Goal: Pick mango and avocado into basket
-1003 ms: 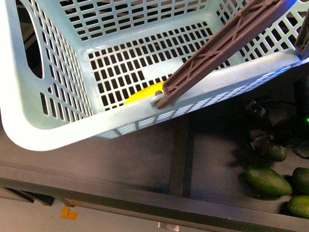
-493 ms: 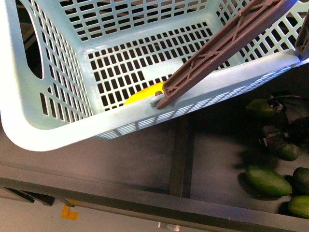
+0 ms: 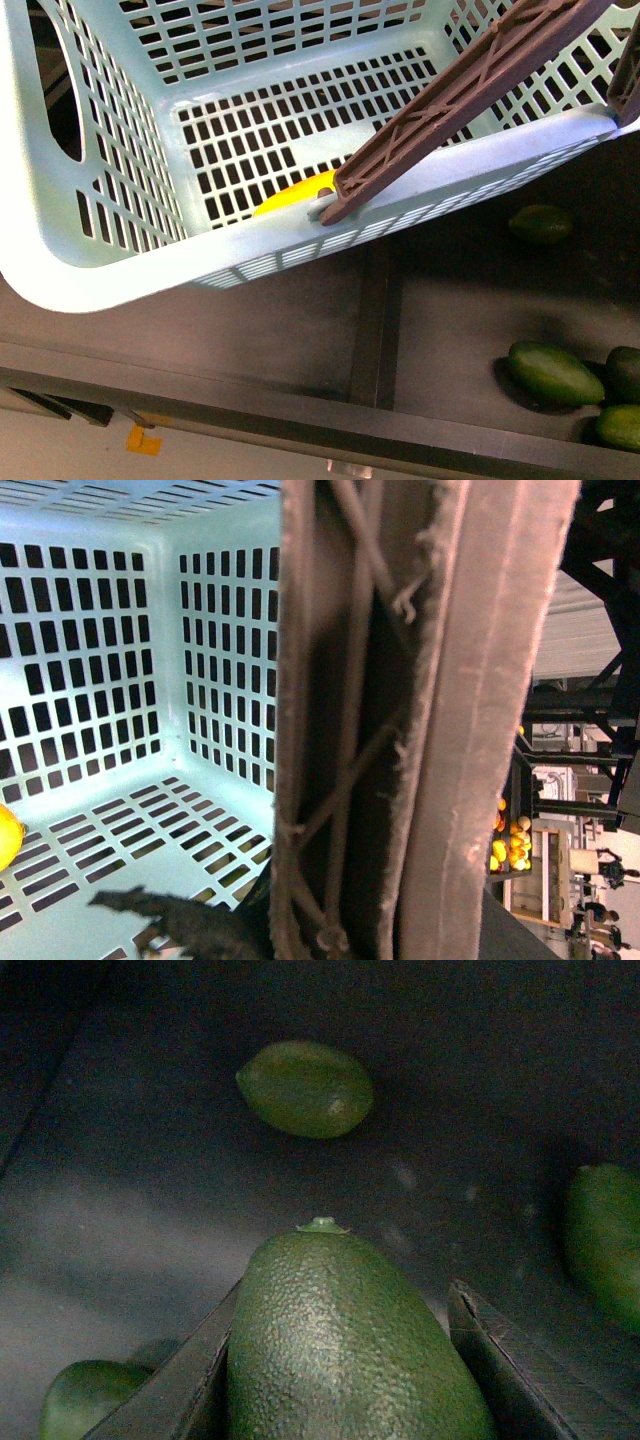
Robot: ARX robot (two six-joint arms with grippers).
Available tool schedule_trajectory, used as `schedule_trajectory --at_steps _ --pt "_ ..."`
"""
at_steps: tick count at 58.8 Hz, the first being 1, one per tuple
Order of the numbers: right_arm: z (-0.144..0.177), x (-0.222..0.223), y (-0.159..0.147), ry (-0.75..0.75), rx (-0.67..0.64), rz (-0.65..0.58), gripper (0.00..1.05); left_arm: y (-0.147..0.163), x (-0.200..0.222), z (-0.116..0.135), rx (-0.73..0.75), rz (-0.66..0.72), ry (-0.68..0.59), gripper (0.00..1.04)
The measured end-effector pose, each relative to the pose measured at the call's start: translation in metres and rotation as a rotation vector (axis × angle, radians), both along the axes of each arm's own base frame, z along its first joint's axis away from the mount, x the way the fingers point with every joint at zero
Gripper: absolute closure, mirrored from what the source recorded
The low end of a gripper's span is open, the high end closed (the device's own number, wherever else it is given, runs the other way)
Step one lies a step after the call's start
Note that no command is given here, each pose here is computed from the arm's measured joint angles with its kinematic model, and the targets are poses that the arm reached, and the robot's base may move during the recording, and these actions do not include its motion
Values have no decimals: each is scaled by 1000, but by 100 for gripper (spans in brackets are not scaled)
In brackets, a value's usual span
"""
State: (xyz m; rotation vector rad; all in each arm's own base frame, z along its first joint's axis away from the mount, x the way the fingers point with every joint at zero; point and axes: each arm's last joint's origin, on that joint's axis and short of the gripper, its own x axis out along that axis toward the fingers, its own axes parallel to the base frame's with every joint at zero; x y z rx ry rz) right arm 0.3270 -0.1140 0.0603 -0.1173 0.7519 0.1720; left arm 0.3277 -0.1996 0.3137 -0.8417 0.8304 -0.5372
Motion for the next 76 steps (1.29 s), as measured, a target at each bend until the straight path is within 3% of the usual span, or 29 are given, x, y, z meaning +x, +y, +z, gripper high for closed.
schedule_trajectory --at_steps 19,26,35,55,70,76 --pt "110 -57 -9 -254 67 36 54 0 0 0 0 0 0 89" --pt "165 -84 23 -409 60 105 54 0 0 0 0 0 0 89" --pt "209 -97 79 -583 74 186 54 0 0 0 0 0 0 89" --pt "197 -55 176 -636 81 254 54 0 0 0 -1 -1 0 89" --pt "182 -31 217 -638 56 245 54 0 0 0 0 0 0 89" --pt "179 -27 224 -637 58 221 35 0 0 0 0 0 0 89"
